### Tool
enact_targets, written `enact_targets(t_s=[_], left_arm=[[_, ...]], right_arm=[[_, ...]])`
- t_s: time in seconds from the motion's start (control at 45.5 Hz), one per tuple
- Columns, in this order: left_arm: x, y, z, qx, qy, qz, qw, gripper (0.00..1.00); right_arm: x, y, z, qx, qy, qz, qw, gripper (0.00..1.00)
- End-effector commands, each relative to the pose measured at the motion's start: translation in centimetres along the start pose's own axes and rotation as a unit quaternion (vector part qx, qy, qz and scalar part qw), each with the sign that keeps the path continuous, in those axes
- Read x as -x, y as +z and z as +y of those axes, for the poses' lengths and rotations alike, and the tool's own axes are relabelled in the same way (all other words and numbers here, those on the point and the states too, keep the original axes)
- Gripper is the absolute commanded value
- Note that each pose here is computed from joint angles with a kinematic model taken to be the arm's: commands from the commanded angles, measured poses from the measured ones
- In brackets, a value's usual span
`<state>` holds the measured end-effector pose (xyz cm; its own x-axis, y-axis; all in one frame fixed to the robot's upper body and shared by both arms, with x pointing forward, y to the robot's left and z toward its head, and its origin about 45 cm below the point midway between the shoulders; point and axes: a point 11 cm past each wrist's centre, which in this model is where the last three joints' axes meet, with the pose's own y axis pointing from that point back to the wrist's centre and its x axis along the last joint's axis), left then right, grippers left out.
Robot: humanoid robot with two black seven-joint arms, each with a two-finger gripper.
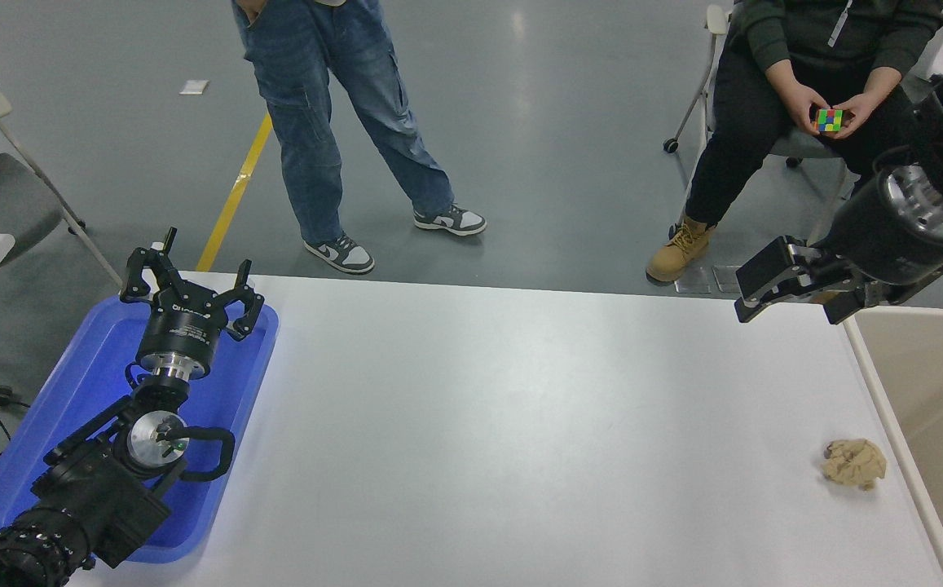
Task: Pick up paper ball place in dustbin
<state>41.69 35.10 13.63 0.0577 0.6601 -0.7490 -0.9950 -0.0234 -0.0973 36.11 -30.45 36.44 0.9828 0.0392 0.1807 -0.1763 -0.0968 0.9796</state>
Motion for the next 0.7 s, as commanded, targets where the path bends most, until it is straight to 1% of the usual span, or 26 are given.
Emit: enact_targets(t_s=[0.0,0.681], left_arm=[[0.0,0.0,0.0,0.0,0.0,0.0,1.0,1.0],[0.0,0.0,0.0,0.0,0.0,0.0,1.0,1.0]], right_arm=[[-0.02,-0.05,0.1,-0.001,0.001,0.0,1.0,1.0],[-0.46,-0.1,0.47,-0.001,0.01,0.001,1.0,1.0]])
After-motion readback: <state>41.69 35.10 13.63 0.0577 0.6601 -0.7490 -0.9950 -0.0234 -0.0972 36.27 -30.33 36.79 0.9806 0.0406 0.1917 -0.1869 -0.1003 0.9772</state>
